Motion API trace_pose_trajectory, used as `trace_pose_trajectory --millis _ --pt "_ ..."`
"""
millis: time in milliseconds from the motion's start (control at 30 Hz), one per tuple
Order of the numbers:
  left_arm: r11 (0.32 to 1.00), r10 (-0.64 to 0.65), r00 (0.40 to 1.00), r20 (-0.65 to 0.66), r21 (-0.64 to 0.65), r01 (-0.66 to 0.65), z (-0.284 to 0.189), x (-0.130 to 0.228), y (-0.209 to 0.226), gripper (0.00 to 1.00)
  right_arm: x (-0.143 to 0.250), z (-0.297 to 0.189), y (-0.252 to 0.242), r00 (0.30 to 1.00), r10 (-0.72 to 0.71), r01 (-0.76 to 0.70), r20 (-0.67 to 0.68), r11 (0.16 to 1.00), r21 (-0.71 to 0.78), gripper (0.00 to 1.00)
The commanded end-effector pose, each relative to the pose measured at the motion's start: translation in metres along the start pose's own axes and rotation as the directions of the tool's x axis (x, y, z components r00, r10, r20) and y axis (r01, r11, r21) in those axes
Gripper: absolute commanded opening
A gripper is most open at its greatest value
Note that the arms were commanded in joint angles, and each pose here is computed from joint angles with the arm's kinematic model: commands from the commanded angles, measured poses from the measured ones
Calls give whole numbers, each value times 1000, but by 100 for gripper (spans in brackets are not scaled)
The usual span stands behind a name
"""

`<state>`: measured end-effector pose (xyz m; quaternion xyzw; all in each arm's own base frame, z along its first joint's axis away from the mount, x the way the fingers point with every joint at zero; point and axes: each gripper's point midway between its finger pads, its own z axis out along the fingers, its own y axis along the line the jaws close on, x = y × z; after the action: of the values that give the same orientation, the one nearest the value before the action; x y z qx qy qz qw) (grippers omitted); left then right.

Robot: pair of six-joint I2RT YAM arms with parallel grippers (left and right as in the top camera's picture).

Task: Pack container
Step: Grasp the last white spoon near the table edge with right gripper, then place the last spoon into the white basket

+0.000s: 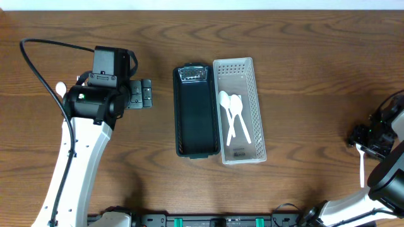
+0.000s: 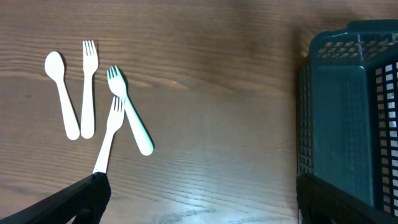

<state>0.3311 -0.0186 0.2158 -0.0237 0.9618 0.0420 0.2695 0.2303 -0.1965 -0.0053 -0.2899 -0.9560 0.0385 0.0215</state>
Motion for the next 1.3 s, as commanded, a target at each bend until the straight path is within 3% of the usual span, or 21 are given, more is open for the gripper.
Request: trace_pose_trajectory --millis 0,333,600,800,933,1100,1267 --pt "1000 -13 1000 16 -2 13 -4 -5 1 98 22 22 -1 998 6 -6 -69 1000 9 51" --pt "1000 -13 1000 16 -2 13 -4 -5 1 98 12 22 2 997 79 -78 -28 997 8 32" --pt "1000 -14 1000 16 -2 14 -4 -5 1 98 -10 9 14 998 60 -59 25 997 -40 25" --pt "1000 -14 1000 16 -2 14 -4 -5 1 98 -32 -16 38 998 8 -4 69 998 -55 3" --pt "1000 -13 1000 16 -2 13 -4 -5 1 98 -59 -64 70 990 -47 55 129 997 -59 1" --pt "1000 -14 1000 16 -2 14 -4 -5 1 98 -87 -160 142 944 -150 189 295 976 -107 1" --pt "1000 -14 1000 16 -2 14 -4 -5 1 98 -69 -259 244 831 -292 433 473 875 -219 1"
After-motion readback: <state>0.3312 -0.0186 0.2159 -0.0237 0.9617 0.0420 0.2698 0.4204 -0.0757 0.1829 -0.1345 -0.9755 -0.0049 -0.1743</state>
